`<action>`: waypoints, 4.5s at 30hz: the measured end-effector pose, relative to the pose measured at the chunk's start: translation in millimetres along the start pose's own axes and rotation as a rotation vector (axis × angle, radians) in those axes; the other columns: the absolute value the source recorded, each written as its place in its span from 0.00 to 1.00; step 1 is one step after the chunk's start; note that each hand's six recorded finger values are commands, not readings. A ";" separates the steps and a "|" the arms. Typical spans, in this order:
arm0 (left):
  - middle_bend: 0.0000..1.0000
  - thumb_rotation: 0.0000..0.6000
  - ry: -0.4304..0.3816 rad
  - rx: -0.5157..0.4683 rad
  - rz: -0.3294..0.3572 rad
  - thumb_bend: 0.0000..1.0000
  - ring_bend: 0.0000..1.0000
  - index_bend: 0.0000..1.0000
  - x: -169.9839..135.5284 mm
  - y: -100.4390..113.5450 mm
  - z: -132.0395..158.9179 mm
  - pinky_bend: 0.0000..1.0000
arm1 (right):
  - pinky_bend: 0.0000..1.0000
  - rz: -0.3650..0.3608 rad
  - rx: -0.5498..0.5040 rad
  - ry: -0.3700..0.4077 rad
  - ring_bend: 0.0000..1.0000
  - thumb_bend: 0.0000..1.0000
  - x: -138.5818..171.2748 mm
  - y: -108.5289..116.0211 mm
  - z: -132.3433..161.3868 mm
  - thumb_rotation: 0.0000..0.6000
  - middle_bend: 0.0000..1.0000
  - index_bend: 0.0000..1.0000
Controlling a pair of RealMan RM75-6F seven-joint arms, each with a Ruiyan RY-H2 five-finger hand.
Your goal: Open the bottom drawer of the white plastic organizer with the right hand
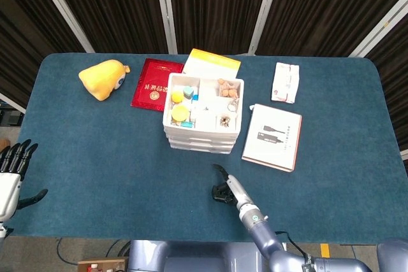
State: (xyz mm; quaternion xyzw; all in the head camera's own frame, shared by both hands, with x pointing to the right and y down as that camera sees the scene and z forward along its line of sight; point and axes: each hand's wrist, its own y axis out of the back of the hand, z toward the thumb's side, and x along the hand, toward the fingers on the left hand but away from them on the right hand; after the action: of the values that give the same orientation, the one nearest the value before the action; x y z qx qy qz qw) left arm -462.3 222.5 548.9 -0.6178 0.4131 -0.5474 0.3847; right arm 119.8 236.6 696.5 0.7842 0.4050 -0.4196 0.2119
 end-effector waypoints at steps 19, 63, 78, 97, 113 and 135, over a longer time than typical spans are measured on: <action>0.00 1.00 0.006 -0.027 0.001 0.05 0.00 0.02 6.1 2.5 -4.3 0.03 | 0.89 -0.017 -0.321 -0.008 0.84 0.71 -45.9 -18.2 23.5 1.00 0.83 0.09; 0.00 1.00 0.019 -0.064 -0.030 0.05 0.00 0.01 9.2 0.6 -5.6 0.03 | 0.89 -0.004 -0.693 0.030 0.83 0.74 -78.0 -31.4 36.0 1.00 0.83 0.14; 0.00 1.00 0.023 -0.066 -0.044 0.05 0.00 0.01 8.5 -0.5 -5.2 0.03 | 0.89 0.062 -0.788 -0.001 0.83 0.77 -77.6 -42.7 39.8 1.00 0.83 0.32; 0.00 1.00 0.020 -0.060 -0.045 0.05 0.00 0.01 7.8 -1.9 -3.2 0.03 | 0.86 0.134 -0.607 -0.030 0.80 0.77 -41.4 -59.0 19.0 1.00 0.81 0.03; 0.00 1.00 0.032 -0.070 -0.045 0.05 0.00 0.01 7.5 -1.9 -3.7 0.03 | 0.86 0.113 -0.414 0.107 0.80 0.77 -2.8 -48.3 42.3 1.00 0.81 0.08; 0.00 1.00 0.036 -0.090 -0.058 0.05 0.00 0.01 6.3 -3.1 -1.8 0.03 | 0.86 -0.038 -0.032 0.044 0.80 0.77 -24.3 0.2 31.0 1.00 0.81 0.09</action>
State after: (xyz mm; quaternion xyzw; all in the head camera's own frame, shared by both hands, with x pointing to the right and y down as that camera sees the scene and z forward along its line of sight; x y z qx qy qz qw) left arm -463.5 217.8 554.2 -0.6362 0.4261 -0.5503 0.3329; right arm 97.1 204.6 699.3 0.7818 0.4312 -0.3999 0.2074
